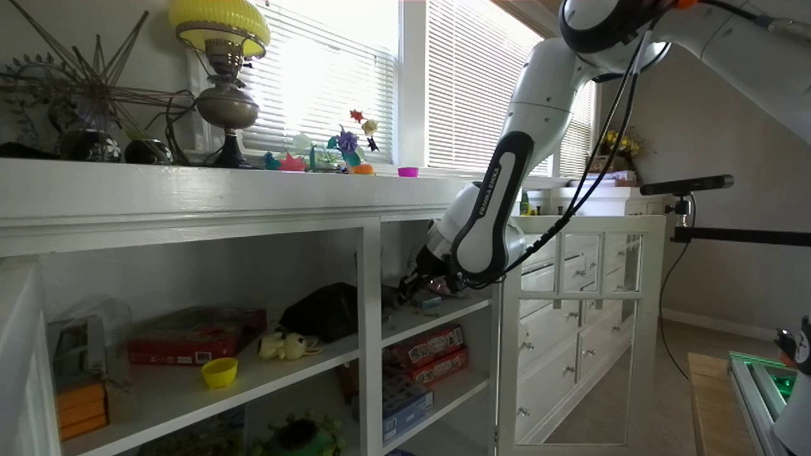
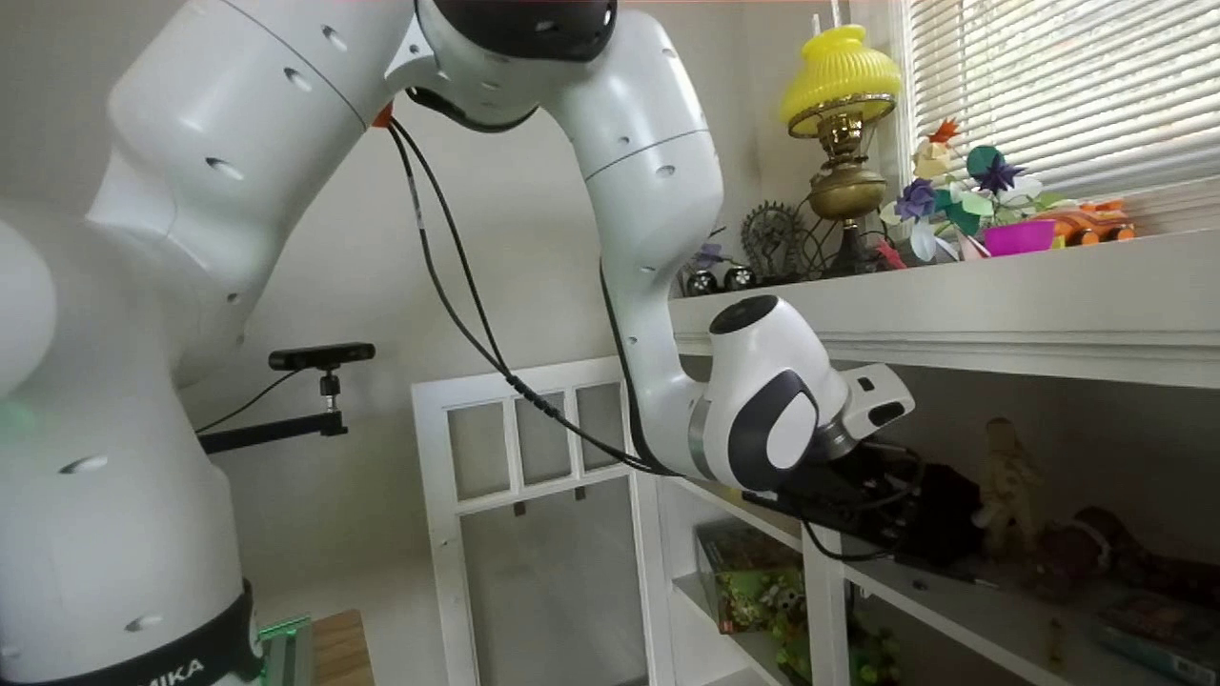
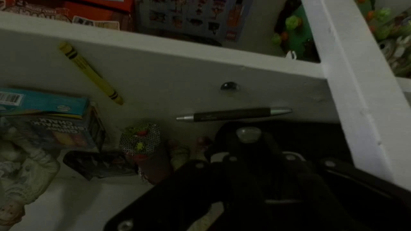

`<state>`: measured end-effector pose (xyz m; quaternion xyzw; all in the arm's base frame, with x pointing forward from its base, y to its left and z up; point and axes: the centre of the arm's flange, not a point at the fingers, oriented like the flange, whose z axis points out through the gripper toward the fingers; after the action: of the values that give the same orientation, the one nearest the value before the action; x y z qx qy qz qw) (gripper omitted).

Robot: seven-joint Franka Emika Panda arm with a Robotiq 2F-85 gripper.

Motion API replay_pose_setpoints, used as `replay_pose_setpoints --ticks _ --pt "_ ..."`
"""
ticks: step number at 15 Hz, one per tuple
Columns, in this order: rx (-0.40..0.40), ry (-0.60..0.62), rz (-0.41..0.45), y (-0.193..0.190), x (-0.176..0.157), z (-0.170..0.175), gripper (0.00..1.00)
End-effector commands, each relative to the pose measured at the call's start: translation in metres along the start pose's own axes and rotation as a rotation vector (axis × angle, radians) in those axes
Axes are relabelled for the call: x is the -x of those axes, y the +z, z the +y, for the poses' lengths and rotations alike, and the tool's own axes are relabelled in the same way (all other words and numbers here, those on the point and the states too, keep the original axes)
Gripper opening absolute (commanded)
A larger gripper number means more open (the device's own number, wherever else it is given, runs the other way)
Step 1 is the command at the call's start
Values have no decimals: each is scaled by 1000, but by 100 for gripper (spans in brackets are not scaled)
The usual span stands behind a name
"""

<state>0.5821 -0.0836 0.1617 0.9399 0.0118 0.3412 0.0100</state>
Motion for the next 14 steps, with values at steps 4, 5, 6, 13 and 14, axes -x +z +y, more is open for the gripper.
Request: replay_pose_setpoints --ticks 4,5,6,13,14 --pt "-30 -67 -25 -62 6 -13 5" --pt "-39 -79 -9 -75 3 -16 5" --pt "-44 -99 -2 -89 -2 -19 5" --pt "-186 -203 52 -180 -28 -35 5" --pt "-209 -220 61 -191 -31 -37 5"
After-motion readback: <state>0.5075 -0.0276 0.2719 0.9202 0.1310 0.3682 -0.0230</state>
